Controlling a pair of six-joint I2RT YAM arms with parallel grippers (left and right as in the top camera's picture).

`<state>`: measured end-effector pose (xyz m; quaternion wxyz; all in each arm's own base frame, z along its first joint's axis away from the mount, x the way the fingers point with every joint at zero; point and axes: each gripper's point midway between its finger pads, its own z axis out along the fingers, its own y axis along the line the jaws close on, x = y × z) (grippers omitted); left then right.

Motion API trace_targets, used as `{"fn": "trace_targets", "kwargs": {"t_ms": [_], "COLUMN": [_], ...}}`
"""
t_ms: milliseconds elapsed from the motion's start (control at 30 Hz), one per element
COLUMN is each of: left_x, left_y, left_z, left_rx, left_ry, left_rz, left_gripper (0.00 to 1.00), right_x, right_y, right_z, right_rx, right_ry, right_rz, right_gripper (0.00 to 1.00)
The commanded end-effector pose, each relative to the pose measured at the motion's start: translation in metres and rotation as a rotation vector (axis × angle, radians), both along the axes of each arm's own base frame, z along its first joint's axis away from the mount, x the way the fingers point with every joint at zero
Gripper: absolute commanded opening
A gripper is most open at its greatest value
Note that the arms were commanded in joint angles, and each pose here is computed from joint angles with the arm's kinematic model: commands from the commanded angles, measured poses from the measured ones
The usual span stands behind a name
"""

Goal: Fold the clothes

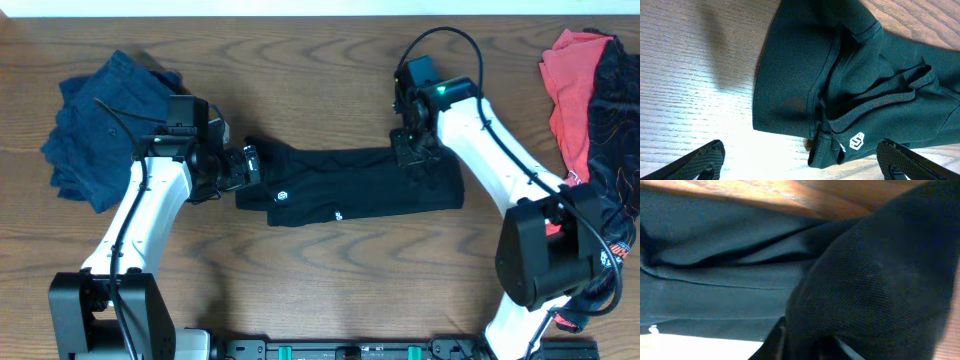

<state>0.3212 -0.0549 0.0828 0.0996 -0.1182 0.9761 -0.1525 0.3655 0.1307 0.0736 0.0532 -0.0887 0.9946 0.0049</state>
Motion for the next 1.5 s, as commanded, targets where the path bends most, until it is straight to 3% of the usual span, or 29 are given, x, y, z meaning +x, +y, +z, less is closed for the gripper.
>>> {"fn": "trace_targets", "kwargs": {"t_ms": [0,200,433,600,733,1233,1333,1400,1467], "left_x": [0.001,0.0,0.0,0.0,0.0,-0.002,-0.002,-0.002,-0.002], "left_y": [0.003,0.003,0.003,0.003,0.003,0.003,0.003,0.003,0.003], "left_z": [0.001,0.001,0.001,0.001,0.001,0.0,0.0,0.0,0.0], "left_rx": [0.011,0.011,0.011,0.011,0.011,0.011,0.011,0.011,0.011], "left_ry": [0.0,0.004,0.006,0.006,0.006,0.014,0.015,0.015,0.015], "left_rz": [0.012,0.012,0.012,0.012,0.012,0.011,0.011,0.011,0.011], "left_gripper": [0.98,0.98,0.98,0.98,0.99,0.98,0.98,0.98,0.98], "right_x": [-0.004,-0.007,-0.001,0.008,0.011,0.018,0.016,0.014,0.013], "right_y": [0.014,0.026,0.015,-0.003,0.005,0.033,0.032,0.03,0.029], "right_z": [-0.007,-0.007,-0.007,-0.003,-0.003,-0.031,-0.039,-0.043,-0.043], "right_rx": [0.024,0.03,-0.04,-0.136,-0.09,-0.024,-0.037,-0.048,-0.052], "right_ry": [0.023,0.018,-0.013,-0.066,-0.071,-0.065,-0.042,-0.031,-0.028], "right_rz": [0.021,0.052,0.066,-0.03,-0.025,-0.025,-0.034,-0.059,-0.077], "right_gripper": [0.2,0.44,0.47,0.49,0.56,0.61,0.54,0.33,0.04]}}
